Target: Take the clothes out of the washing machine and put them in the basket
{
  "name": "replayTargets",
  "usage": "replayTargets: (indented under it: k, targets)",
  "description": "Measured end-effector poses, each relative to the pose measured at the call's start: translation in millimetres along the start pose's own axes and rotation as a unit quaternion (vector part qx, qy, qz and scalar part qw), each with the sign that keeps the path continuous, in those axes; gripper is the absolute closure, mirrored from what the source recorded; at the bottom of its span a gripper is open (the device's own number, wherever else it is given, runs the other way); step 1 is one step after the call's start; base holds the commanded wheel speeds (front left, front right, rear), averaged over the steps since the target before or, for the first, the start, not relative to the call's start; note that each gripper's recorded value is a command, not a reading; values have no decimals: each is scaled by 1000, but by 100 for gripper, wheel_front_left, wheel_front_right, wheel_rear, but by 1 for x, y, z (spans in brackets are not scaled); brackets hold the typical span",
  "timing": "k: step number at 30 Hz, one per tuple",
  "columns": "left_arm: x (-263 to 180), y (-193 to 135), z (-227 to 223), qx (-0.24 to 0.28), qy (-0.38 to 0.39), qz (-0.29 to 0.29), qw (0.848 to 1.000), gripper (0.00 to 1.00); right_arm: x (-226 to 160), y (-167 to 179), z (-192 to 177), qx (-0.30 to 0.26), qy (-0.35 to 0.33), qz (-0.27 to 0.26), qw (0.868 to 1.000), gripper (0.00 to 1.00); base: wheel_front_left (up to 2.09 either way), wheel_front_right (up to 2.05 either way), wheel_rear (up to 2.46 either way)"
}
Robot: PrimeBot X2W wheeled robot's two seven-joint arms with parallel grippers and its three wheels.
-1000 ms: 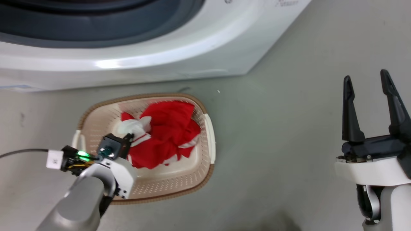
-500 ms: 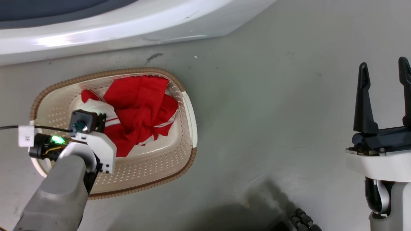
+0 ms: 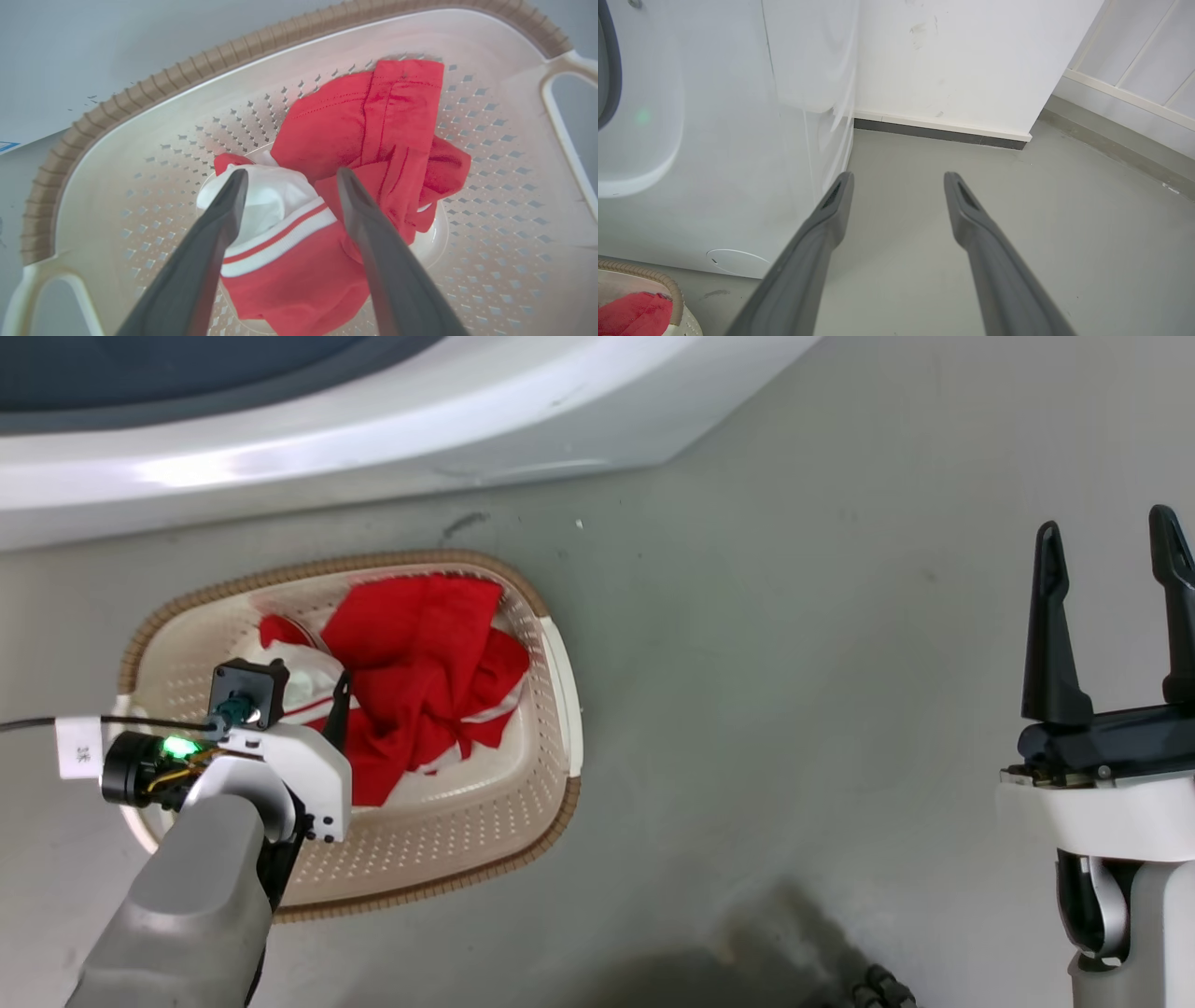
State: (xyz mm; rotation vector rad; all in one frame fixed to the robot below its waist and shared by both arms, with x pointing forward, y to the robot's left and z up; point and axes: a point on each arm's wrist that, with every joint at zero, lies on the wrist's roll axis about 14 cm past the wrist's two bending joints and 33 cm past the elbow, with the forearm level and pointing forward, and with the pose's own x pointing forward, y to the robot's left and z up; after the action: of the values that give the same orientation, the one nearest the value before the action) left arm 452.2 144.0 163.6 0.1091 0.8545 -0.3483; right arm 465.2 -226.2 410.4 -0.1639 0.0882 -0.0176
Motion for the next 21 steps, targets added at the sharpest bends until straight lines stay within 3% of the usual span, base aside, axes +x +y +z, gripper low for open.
replayTargets:
  k: [10,14,21]
  targets:
    - [-59,14,88,-44,-150,35,987,0,-11,0,52,5,-57,1,998,0,0,0,0]
    - [-98,22,132,-77,-236,55,967,0,-21,0,72,5,-78,3,997,0,0,0,0]
    - [-183,32,183,-67,-360,94,926,0,-37,4,107,8,-120,9,993,0,0,0,0]
